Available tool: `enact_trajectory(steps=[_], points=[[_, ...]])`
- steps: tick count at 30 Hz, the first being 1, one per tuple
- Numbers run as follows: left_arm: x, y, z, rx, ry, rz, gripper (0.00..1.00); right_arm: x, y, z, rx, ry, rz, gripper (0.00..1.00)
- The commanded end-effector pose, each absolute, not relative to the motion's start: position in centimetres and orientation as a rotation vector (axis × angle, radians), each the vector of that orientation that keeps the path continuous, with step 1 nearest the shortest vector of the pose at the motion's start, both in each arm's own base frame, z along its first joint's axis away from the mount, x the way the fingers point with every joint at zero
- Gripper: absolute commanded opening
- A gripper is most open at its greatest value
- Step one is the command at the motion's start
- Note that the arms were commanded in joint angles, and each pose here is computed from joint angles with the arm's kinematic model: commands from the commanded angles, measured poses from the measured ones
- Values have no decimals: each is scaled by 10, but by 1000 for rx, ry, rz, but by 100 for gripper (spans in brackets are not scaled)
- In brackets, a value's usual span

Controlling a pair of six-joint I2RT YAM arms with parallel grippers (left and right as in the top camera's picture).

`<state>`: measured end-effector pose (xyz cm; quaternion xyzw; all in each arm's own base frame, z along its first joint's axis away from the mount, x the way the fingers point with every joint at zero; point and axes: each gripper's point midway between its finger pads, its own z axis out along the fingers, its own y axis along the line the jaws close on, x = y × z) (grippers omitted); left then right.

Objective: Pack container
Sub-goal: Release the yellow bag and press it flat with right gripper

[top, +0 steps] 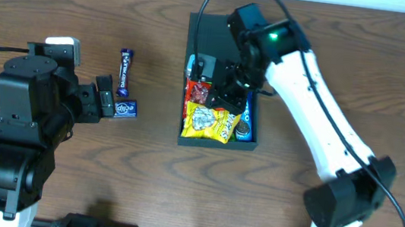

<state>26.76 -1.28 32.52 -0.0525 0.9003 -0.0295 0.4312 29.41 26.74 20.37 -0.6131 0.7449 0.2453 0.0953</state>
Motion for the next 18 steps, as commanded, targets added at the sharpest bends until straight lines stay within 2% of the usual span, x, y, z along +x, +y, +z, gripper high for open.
enact_trajectory(steps=[1, 10, 18], points=[[267, -11, 330, -131, 2235, -65, 95, 290, 262, 191, -1856, 2261, 698, 2], [266, -11, 329, -131, 2237, -65, 95, 272, 243, 130, -1936, 2396, 690, 1], [266, -11, 329, -131, 2237, -65, 95, 276, 232, 72, -1852, 2508, 585, 2]])
